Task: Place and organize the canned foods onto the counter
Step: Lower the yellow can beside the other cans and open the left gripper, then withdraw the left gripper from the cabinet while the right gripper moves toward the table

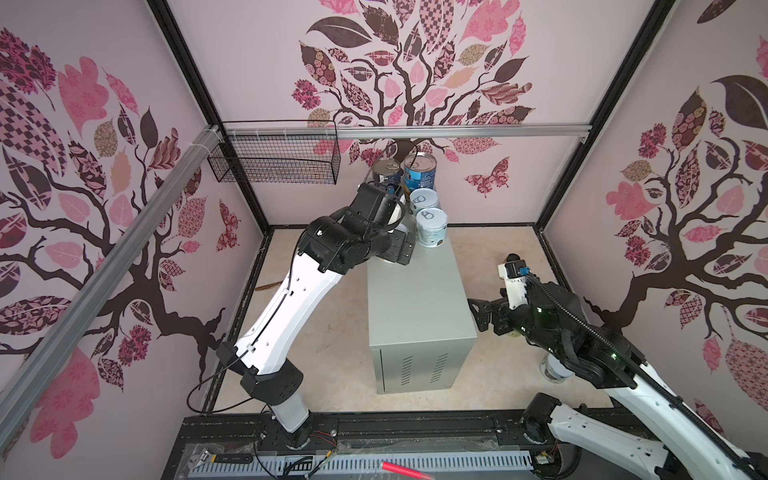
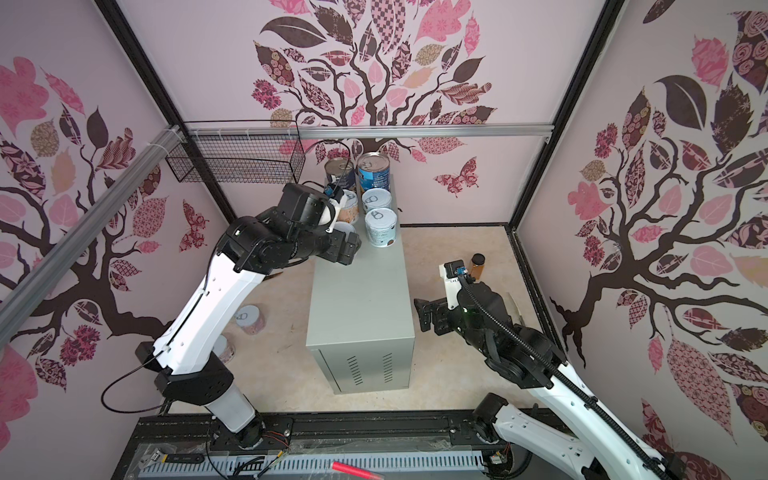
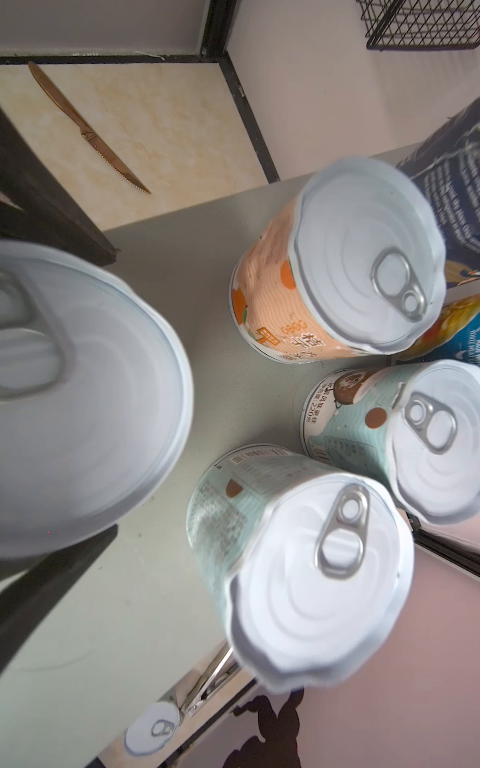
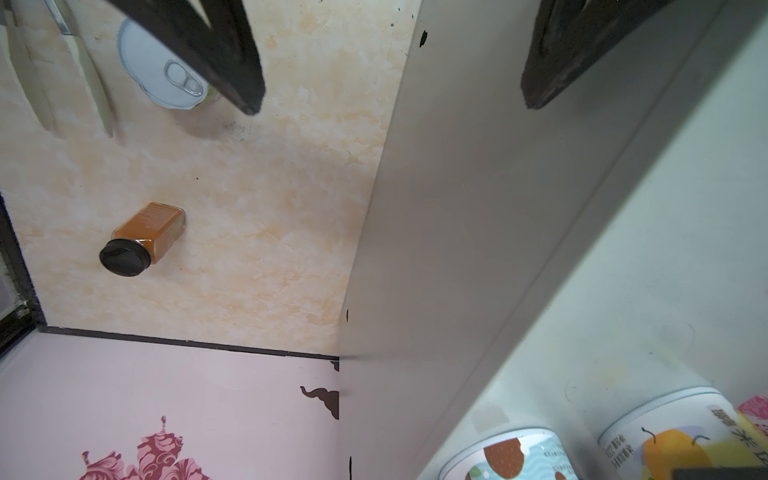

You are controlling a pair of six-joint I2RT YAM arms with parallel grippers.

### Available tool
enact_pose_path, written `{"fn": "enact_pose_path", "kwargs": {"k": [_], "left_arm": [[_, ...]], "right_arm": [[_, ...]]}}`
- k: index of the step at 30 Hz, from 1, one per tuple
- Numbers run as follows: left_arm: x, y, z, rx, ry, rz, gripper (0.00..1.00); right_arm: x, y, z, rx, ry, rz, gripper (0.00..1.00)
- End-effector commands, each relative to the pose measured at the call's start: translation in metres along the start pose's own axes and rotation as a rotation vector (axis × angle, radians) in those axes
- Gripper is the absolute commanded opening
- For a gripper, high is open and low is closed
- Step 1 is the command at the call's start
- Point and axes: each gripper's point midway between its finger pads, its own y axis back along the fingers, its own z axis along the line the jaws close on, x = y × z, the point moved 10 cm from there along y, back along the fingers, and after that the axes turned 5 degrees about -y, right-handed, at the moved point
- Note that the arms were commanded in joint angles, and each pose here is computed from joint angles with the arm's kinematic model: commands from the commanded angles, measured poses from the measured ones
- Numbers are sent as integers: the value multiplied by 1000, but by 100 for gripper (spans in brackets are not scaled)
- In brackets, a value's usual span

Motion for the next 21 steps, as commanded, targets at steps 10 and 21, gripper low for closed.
{"fn": "enact_pose_path", "kwargs": {"k": [10, 21], "left_arm": [[22, 54, 10, 54, 27, -78, 76], [56, 52, 6, 119, 71, -58, 43]], "right_arm": [[-6, 15, -1, -9, -43, -11, 100], [-3, 17, -2, -7, -67, 0, 100]]}}
